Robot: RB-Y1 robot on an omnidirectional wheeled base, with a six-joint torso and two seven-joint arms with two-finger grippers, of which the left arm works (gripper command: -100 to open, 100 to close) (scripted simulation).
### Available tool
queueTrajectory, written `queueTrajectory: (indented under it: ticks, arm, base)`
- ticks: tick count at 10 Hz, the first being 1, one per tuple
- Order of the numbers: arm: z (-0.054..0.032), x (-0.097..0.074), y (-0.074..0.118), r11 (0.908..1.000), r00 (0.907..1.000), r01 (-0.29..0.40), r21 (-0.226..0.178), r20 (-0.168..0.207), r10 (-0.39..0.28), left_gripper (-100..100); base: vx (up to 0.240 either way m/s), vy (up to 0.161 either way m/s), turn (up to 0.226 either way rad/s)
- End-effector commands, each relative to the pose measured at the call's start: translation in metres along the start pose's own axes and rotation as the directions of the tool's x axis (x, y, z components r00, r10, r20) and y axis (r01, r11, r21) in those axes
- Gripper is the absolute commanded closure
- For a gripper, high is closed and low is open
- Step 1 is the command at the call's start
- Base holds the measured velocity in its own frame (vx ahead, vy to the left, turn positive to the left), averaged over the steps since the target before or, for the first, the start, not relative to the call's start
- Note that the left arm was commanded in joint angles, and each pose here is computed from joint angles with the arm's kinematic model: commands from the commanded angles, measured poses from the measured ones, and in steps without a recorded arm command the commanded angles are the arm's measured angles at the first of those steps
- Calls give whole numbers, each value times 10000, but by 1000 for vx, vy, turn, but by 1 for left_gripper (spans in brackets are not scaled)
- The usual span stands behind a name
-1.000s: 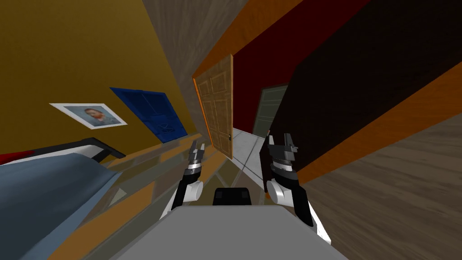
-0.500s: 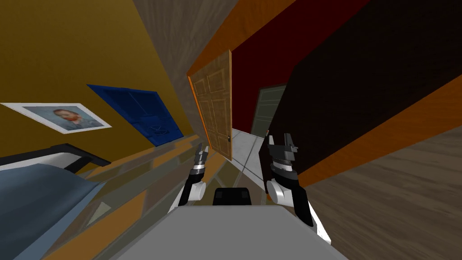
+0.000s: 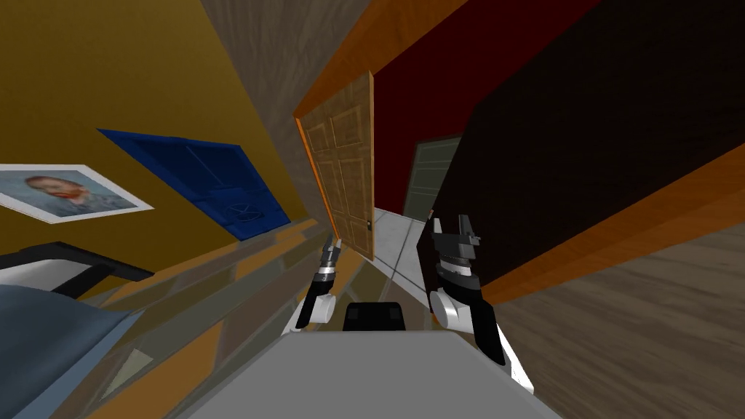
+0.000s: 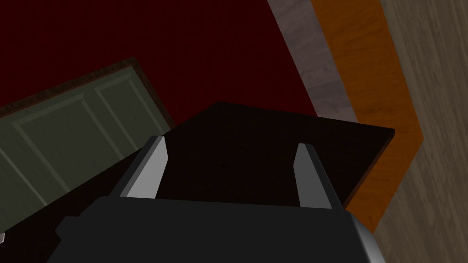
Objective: Push the door open
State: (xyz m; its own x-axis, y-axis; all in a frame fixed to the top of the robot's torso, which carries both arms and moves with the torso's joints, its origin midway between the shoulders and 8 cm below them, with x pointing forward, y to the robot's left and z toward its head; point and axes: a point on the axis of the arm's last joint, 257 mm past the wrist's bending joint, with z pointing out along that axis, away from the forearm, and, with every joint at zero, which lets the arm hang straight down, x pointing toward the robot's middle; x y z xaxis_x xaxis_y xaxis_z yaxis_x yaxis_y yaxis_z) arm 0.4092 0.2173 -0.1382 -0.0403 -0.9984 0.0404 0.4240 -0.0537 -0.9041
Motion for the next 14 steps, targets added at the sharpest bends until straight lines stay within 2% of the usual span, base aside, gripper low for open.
queueTrajectory:
  ticks: [1,8,12,14]
  arm:
    - [-25,64,162,9997,9999,46,-251,-160,-50,-100]
    - [-232,363,850,9900,9953,146,-1405,-926,-278,-100]
    - [-420,521,1251,9765,9900,108,-2153,-1348,-406,-100]
    - [-464,558,1335,9729,9885,93,-2311,-1450,-438,-100]
  base:
    - [65,46,-124]
    - [86,83,-110]
    - [72,76,-104]
    - [65,82,-79]
